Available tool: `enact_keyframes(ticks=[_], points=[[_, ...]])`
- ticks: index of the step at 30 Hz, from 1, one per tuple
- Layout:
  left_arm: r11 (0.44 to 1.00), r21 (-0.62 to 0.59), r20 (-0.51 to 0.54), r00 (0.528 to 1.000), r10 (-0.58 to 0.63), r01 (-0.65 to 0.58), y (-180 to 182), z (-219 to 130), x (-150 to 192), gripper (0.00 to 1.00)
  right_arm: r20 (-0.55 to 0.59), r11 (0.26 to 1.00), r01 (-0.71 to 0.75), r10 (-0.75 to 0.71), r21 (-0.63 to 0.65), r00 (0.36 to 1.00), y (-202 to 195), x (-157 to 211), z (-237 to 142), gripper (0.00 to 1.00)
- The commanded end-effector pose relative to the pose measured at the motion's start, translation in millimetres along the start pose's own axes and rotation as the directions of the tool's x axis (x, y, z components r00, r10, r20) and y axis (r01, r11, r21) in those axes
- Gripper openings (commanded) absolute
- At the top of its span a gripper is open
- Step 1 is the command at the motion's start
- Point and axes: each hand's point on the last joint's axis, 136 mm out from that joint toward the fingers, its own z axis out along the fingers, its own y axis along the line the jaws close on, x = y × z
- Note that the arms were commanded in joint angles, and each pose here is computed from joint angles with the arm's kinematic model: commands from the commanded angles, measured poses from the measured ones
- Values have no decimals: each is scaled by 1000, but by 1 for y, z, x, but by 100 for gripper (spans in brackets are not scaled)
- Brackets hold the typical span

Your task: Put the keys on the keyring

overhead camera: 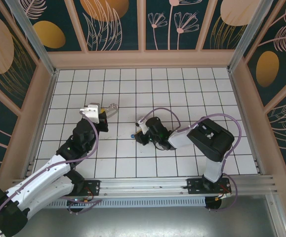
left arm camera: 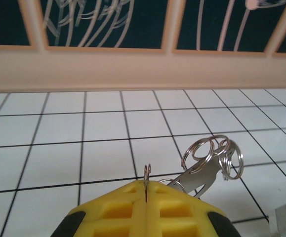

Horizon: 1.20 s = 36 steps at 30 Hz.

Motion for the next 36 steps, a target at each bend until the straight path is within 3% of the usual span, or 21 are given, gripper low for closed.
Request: enact_keyframes(ticks=[1, 6, 15, 36], points=[[991, 130, 23, 999, 29, -32, -25, -2, -20, 0, -50, 992, -117, 115, -51, 992, 9, 13, -15, 25], [982, 189, -27, 999, 33, -28, -34, -4, -10, 0, -16, 990, -120, 119, -80, 993, 18, -3, -37, 32], [977, 215, -63, 998, 19, -5, -35, -12, 2, 0, -103, 996, 29, -20, 82, 994, -6, 1, -51, 34], [976, 216, -92, 995, 25, -5, -28, -22, 17, 0, -268, 981, 143, -105, 128, 958, 10, 19, -26, 33]])
